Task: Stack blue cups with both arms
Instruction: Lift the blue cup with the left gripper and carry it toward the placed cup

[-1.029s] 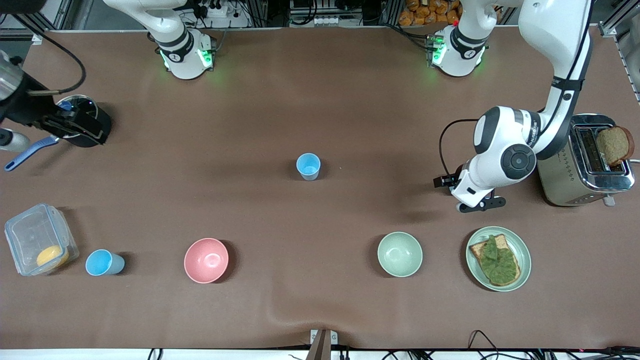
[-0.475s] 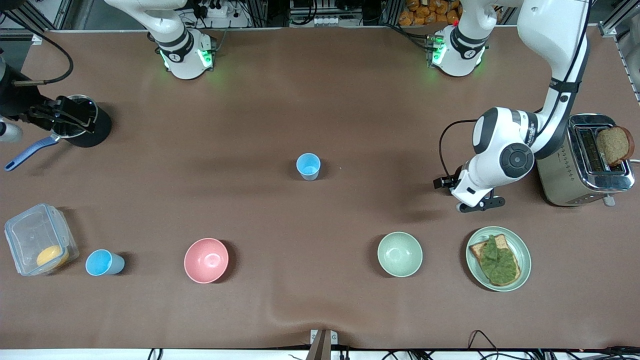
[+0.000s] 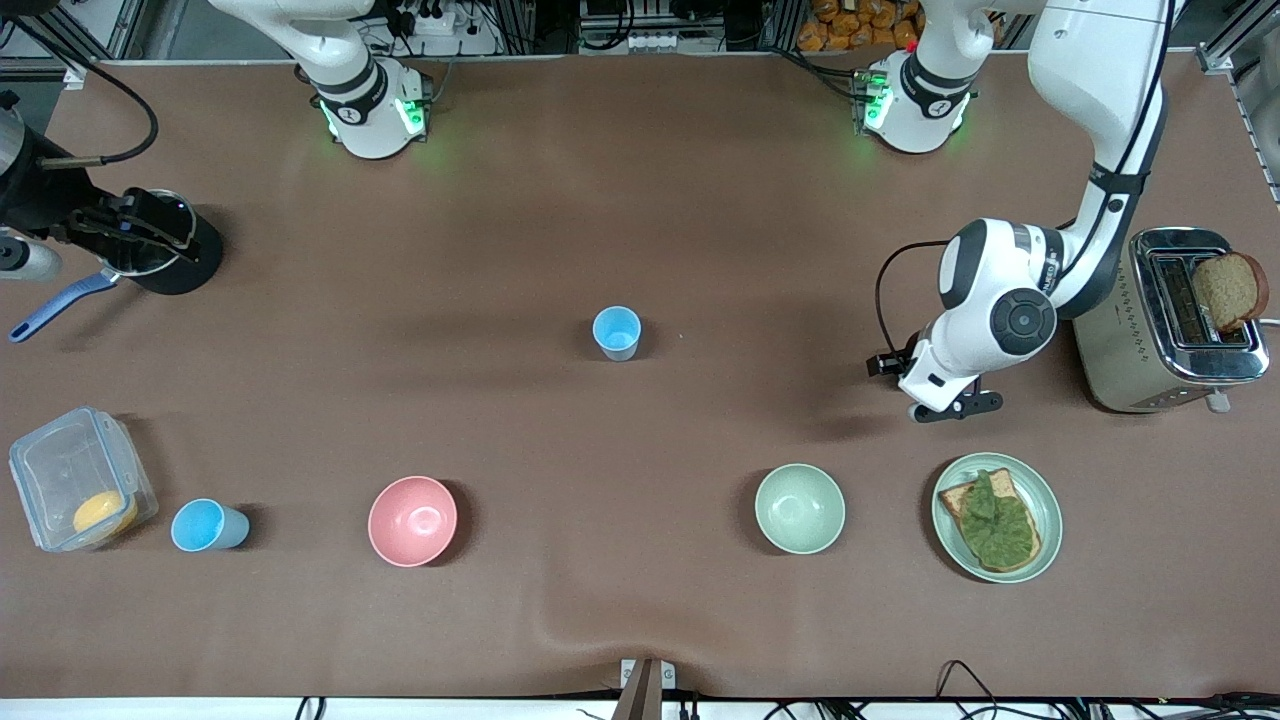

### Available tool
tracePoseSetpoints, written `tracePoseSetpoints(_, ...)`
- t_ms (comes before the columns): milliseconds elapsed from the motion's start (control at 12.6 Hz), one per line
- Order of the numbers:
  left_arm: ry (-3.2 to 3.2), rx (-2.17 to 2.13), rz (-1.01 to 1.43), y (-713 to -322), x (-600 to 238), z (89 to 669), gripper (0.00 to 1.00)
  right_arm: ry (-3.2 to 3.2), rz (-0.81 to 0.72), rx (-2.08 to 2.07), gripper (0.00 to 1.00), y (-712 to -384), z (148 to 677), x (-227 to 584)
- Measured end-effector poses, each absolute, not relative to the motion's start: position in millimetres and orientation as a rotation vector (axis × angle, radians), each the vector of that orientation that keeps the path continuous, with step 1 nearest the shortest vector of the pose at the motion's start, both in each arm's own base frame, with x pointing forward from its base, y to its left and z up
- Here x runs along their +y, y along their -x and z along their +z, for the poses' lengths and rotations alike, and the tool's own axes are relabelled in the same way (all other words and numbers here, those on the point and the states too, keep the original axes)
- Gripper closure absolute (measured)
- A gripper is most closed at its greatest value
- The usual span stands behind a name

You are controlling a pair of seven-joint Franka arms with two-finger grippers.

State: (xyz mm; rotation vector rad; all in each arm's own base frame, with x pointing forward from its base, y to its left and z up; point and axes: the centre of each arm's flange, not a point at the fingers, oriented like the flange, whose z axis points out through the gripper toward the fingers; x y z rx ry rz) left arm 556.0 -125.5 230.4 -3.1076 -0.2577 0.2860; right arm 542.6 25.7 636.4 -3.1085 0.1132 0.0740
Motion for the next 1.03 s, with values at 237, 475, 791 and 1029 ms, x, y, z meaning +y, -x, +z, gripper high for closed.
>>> tracePoseSetpoints(237,3.107,-0.261,0.286,-556,-124,230,0.46,3.108,0.075,0.115,0.00,-543,636,25)
tracePoseSetpoints(475,3.107,-0.271,0.288,-556,-120,230,0.52,3.108,0.076,0.116,0.00,-543,636,25)
tracePoseSetpoints(791,3.105,-0.269,0.296,-556,-118,227,0.80,3.108,0.074,0.133,0.00,-543,636,28)
tracePoseSetpoints(1029,3.104,-0.276,0.289,-557,-114,230,0.96,3.108,0.069,0.135,0.00,-543,636,29)
